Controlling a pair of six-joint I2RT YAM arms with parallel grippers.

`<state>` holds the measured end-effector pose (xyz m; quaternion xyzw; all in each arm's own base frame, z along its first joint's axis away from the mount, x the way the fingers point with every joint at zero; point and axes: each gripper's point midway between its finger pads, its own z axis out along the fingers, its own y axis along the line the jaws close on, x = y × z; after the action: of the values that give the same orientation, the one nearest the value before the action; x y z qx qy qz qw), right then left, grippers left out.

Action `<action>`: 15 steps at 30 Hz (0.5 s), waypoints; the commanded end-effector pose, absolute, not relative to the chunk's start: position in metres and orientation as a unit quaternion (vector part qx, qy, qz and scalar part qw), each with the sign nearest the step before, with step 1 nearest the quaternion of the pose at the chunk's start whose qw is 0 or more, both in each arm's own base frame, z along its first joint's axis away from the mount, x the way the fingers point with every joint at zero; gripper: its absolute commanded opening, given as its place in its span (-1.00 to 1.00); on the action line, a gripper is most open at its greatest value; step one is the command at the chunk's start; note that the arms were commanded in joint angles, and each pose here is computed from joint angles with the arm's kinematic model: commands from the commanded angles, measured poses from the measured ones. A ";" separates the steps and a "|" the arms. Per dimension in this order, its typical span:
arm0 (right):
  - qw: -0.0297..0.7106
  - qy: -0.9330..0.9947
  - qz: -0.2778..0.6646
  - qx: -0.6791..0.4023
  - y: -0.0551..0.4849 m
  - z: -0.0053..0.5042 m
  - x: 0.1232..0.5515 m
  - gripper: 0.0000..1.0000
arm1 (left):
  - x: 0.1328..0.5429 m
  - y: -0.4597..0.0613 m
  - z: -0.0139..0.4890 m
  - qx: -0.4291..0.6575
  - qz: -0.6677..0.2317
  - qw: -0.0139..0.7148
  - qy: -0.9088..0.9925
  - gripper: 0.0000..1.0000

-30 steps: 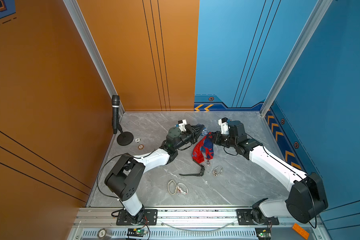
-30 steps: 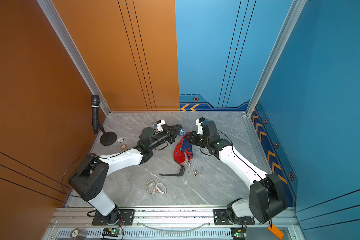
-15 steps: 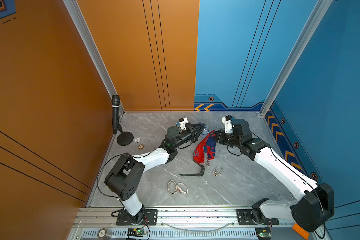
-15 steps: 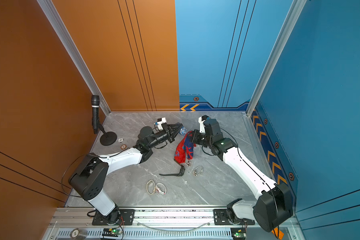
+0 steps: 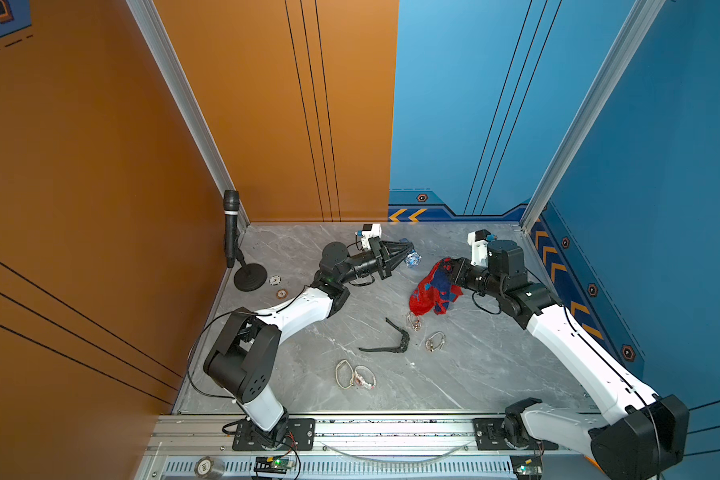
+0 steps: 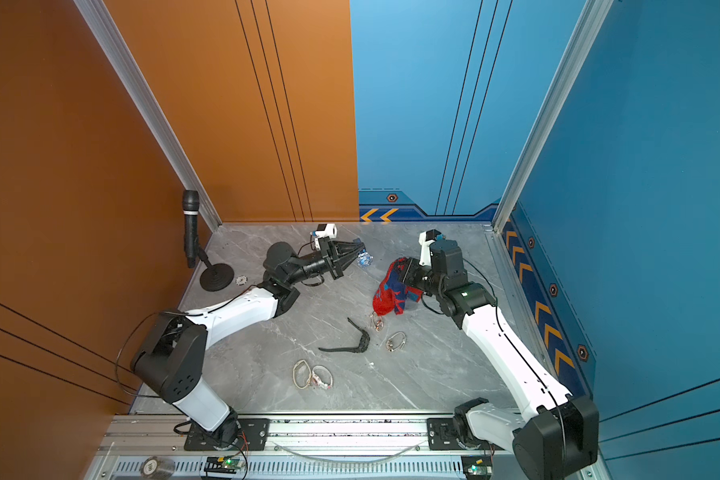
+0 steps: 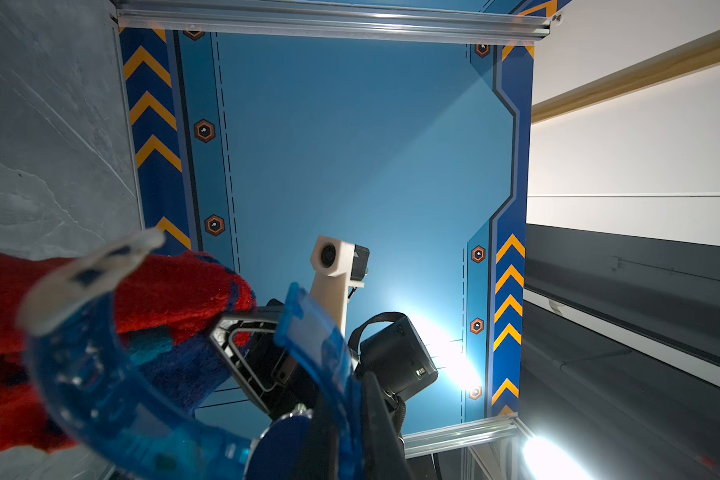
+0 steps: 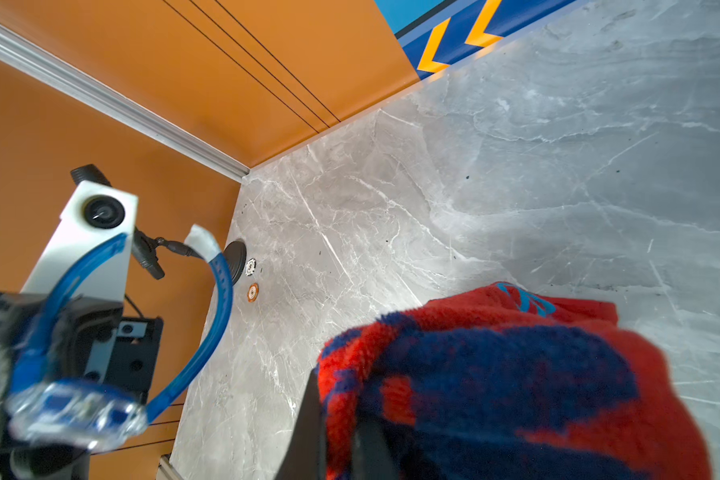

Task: Wipe the watch dial
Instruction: Place the watch at the center of the board.

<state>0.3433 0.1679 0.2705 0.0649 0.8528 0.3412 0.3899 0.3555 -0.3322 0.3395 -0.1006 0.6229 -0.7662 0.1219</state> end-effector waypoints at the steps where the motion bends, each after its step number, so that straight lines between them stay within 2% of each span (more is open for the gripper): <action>1: 0.425 0.833 0.351 0.038 0.170 0.294 0.341 -1.00 | 0.361 -0.329 0.330 -0.090 -0.763 0.115 0.629 -1.00; 4: 0.423 0.838 0.341 0.042 0.166 0.290 0.339 -1.00 | 0.380 -0.319 0.306 -0.113 -0.756 0.109 0.635 -1.00; 10: 0.420 0.854 0.303 0.060 0.151 0.283 0.337 -1.00 | 0.408 -0.278 0.221 -0.197 -0.714 0.084 0.666 -1.00; 15: 0.417 0.863 0.278 0.070 0.142 0.279 0.336 -1.00 | 0.419 -0.234 0.150 -0.266 -0.630 0.079 0.726 -1.00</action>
<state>0.3367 0.1525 0.2639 0.0678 0.8666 0.2983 0.3942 0.4226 -0.2471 0.1719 -0.2714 0.6905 -0.6657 0.0797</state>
